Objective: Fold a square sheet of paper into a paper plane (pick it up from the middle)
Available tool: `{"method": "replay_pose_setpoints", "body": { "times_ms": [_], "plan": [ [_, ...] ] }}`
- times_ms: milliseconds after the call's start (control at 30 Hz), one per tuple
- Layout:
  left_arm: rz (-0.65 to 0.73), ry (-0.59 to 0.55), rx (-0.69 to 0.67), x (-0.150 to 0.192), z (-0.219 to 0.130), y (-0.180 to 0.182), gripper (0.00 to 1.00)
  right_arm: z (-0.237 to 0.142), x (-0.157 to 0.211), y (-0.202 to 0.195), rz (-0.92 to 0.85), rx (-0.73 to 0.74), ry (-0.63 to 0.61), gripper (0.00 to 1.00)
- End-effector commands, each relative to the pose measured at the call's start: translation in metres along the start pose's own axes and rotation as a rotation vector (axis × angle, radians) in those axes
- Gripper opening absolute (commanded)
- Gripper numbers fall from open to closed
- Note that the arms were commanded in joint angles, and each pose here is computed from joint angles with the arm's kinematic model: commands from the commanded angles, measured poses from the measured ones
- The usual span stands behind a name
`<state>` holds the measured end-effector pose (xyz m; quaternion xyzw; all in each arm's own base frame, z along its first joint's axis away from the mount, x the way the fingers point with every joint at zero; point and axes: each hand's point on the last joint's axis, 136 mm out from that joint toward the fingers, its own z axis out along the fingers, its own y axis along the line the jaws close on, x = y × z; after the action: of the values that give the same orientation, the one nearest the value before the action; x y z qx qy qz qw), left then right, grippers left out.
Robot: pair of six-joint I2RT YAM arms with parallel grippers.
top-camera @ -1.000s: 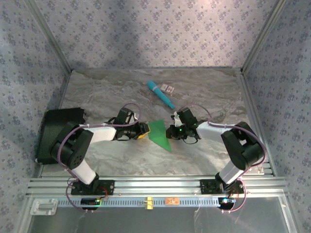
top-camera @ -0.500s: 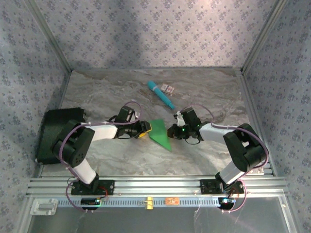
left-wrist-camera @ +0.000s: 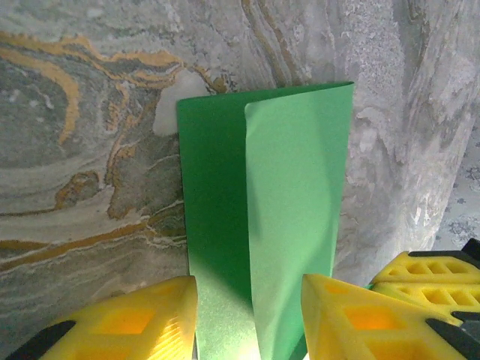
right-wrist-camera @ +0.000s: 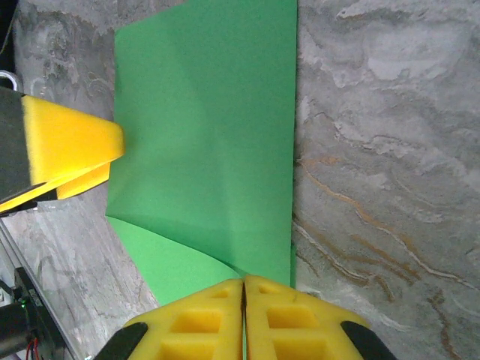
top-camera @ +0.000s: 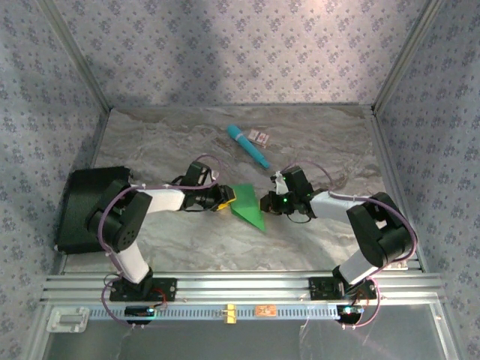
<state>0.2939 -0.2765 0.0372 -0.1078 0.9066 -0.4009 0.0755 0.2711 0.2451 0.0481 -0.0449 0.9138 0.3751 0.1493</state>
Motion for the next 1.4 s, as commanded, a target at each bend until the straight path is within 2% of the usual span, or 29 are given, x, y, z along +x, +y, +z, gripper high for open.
{"method": "replay_pose_setpoints", "body": {
  "times_ms": [0, 300, 433, 667, 833, 1067, 1367],
  "plan": [
    [0.018, 0.005, 0.063, -0.006, 0.003, -0.020, 0.38, -0.005, 0.000, 0.001, 0.011, -0.014, -0.006, 0.10],
    [0.015, 0.011, 0.110, -0.008, 0.007, -0.030, 0.26, -0.005, 0.001, -0.002, 0.018, -0.007, -0.005, 0.11],
    [0.008, 0.016, 0.130, -0.009, 0.009, -0.032, 0.14, -0.006, 0.001, -0.003, 0.015, 0.003, -0.006, 0.16],
    [0.014, -0.007, 0.146, -0.013, 0.004, -0.040, 0.12, -0.030, -0.002, -0.019, -0.063, 0.176, -0.084, 0.42],
    [0.017, -0.007, 0.152, -0.013, 0.003, -0.043, 0.20, -0.046, -0.002, -0.008, -0.245, 0.253, -0.163, 0.45],
    [0.022, -0.003, 0.167, -0.014, 0.002, -0.048, 0.16, -0.046, 0.008, 0.021, -0.675, 0.366, -0.368, 0.45],
    [0.018, -0.013, 0.175, -0.014, -0.002, -0.053, 0.09, -0.024, 0.030, 0.040, -0.987, 0.417, -0.331, 0.45]
  ]
}}
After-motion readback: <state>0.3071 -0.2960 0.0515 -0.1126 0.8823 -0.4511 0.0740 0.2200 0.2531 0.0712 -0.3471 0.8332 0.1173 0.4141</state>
